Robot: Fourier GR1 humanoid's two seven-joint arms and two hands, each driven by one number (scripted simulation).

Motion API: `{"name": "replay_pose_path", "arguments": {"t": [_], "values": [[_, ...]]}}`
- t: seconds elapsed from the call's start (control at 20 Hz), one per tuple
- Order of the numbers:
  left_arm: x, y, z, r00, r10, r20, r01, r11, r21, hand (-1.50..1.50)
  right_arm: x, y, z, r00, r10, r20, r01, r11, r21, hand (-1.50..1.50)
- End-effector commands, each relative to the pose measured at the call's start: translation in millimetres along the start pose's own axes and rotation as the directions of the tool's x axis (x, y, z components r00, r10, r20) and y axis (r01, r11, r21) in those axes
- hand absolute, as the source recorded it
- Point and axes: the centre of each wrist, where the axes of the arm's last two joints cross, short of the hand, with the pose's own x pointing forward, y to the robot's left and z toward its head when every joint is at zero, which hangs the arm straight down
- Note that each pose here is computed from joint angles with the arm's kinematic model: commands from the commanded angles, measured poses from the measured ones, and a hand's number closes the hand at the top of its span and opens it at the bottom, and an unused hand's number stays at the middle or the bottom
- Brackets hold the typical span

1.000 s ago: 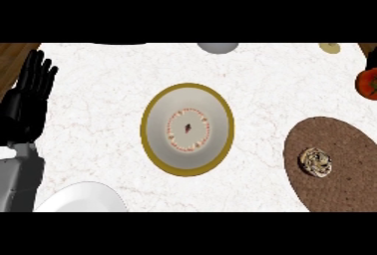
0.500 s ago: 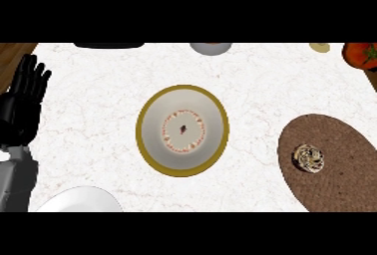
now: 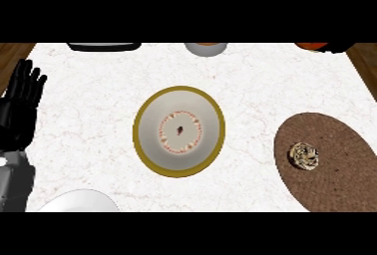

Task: Pick the tomato from the placemat and place it in the bowl

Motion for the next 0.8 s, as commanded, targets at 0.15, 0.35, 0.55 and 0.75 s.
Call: {"name": "replay_pose_path", "arguments": {"t": [0.15,0.35,0.55,0.75], "values": [[9,10,4,1.000,0.003,-0.005,-0.003,1.000,0.011,0.00,52,35,-53,0.994,-0.072,0.084,0.053,0.978,0.202,1.50],[4,-10,0,1.000,0.006,0.004,-0.007,1.000,0.019,0.00,86,75,-82,0.995,-0.072,0.073,0.051,0.965,0.257,1.50],[22,12,-13,1.000,0.002,-0.005,-0.002,1.000,0.023,0.00,109,134,-90,0.994,-0.082,0.066,0.058,0.950,0.308,1.50],[7,5,7,1.000,-0.009,0.019,0.008,1.000,0.012,0.00,112,173,-75,0.997,-0.073,0.029,0.060,0.949,0.310,1.50]]}}
